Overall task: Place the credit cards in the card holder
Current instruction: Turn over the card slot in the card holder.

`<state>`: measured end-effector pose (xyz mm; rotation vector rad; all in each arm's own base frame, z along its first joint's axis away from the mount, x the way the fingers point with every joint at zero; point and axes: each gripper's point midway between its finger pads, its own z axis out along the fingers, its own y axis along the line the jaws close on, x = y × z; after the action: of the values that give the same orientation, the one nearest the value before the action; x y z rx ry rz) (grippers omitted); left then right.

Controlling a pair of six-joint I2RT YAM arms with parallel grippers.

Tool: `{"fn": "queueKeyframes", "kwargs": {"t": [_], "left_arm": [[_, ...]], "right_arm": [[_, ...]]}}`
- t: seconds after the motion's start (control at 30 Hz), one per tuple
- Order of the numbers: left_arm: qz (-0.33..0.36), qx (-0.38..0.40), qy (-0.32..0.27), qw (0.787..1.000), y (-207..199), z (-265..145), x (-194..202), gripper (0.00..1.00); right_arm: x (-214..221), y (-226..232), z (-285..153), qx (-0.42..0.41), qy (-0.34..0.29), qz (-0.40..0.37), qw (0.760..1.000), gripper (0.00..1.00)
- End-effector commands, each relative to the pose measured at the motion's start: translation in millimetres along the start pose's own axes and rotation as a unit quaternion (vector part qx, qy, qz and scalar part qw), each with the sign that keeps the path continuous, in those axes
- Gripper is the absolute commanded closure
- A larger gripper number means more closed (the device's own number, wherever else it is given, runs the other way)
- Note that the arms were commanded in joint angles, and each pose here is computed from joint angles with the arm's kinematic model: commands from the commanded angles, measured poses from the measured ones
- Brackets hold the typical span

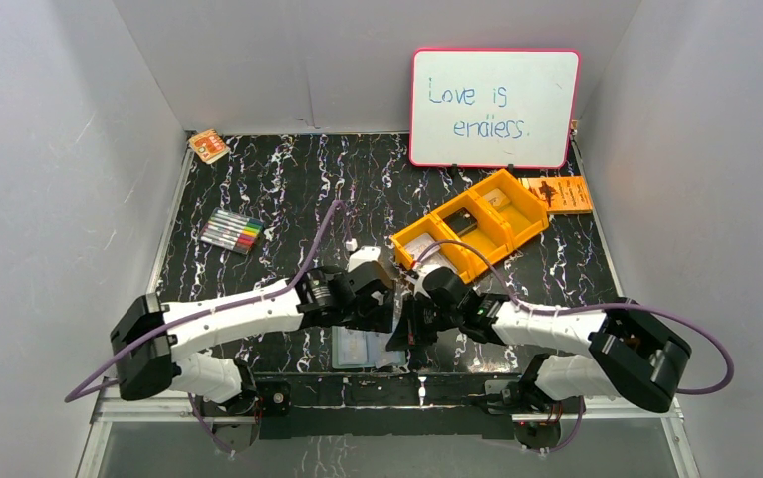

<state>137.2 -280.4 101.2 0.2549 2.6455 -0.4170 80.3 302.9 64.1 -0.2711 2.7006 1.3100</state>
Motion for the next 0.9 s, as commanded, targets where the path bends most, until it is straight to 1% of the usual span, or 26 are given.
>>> {"fn": "queueKeyframes", "kwargs": {"t": [0.0, 0.13, 0.33, 0.43, 0.5, 0.67, 0.77, 0.87], "left_arm": [[-0.021, -0.025, -0.014, 0.999, 20.8, -6.8, 4.4, 0.26], [-0.025, -0.036, -0.011, 0.999, 30.6, -4.0, 11.5, 0.26], [-0.023, -0.073, -0.003, 0.997, 52.7, 6.9, 25.4, 0.29], [-0.022, -0.094, 0.003, 0.995, 65.5, 15.1, 34.2, 0.34], [-0.027, -0.107, 0.004, 0.994, 73.3, 17.0, 37.5, 0.38], [-0.053, -0.115, -0.034, 0.991, 83.3, 5.4, 27.0, 0.41], [-0.074, -0.115, -0.053, 0.989, 89.6, -1.3, 22.1, 0.42], [-0.101, -0.117, -0.054, 0.986, 99.0, -1.8, 25.2, 0.46]], "right_arm": [[-12.6, 31.8, 3.9, -0.046, -0.008, -0.035, 0.998, 1.00], [-11.9, 31.1, 11.1, -0.045, 0.000, -0.034, 0.998, 1.00], [-13.2, 33.7, 18.6, -0.046, 0.006, -0.037, 0.998, 1.00], [-14.8, 33.9, 14.6, -0.044, -0.002, -0.036, 0.998, 1.00], [-18.1, 32.3, 7.9, -0.033, -0.020, -0.035, 0.999, 1.00], [-26.5, 20.7, -10.7, -0.007, -0.080, -0.014, 0.997, 1.00], [-23.0, 12.3, -9.1, -0.004, -0.080, 0.002, 0.997, 1.00], [-19.3, 11.2, -3.0, -0.011, -0.068, 0.011, 0.998, 1.00]]}}
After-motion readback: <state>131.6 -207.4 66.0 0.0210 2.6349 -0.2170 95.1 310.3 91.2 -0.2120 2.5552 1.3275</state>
